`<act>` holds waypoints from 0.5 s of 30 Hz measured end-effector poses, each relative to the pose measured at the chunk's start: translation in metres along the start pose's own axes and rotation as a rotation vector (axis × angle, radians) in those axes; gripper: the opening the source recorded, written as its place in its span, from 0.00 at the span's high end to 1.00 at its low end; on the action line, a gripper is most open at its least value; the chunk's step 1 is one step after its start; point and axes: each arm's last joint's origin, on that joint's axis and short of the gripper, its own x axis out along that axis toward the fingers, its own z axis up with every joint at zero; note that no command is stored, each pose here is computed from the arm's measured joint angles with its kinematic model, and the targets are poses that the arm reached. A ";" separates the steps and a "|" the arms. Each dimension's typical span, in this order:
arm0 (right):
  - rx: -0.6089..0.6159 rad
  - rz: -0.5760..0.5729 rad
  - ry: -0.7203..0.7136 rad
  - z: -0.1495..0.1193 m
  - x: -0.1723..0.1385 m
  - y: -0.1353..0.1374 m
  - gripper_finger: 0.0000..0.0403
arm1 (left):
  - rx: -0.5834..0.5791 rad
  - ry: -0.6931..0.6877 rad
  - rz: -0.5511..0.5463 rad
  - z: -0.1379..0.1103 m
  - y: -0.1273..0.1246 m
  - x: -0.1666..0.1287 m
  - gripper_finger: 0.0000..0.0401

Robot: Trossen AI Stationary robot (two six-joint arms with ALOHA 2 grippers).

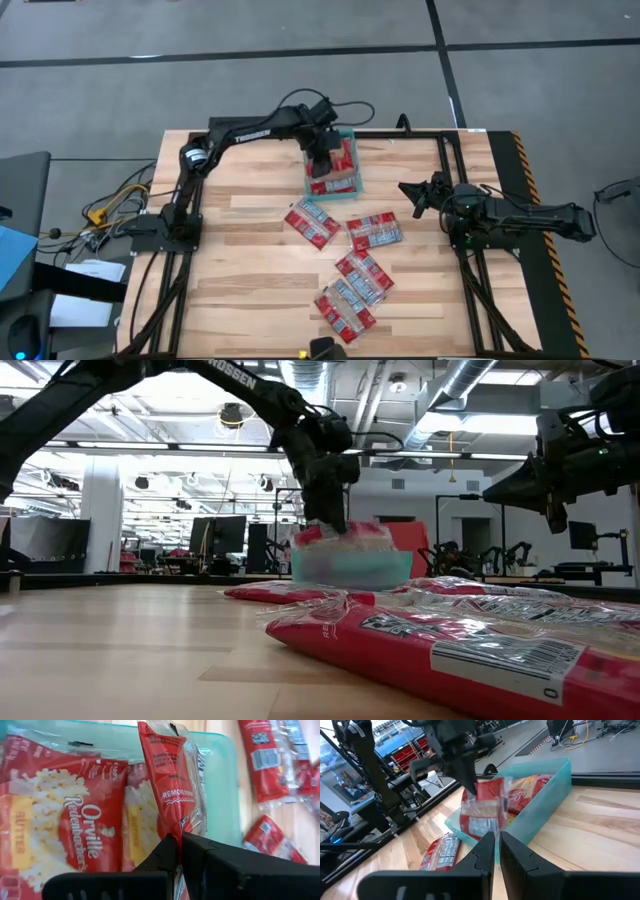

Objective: Sort popcorn bags into baskets
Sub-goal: Put the red popcorn bag into the green bin

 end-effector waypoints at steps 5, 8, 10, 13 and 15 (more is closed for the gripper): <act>0.000 0.002 0.001 0.000 0.000 0.000 0.87 | -0.001 0.019 -0.019 -0.002 -0.001 0.008 1.00; 0.000 0.002 0.001 0.000 0.000 0.000 0.87 | 0.011 0.019 -0.001 -0.002 -0.001 0.009 1.00; 0.000 0.002 0.000 0.000 0.000 0.000 0.87 | 0.025 0.024 0.043 -0.001 -0.001 0.009 0.98; 0.000 0.002 0.000 0.000 0.000 0.000 0.87 | 0.049 0.029 0.056 -0.001 0.000 0.009 0.92; 0.000 0.002 0.000 0.000 0.000 0.000 0.87 | 0.052 0.030 0.057 -0.001 -0.001 0.009 0.86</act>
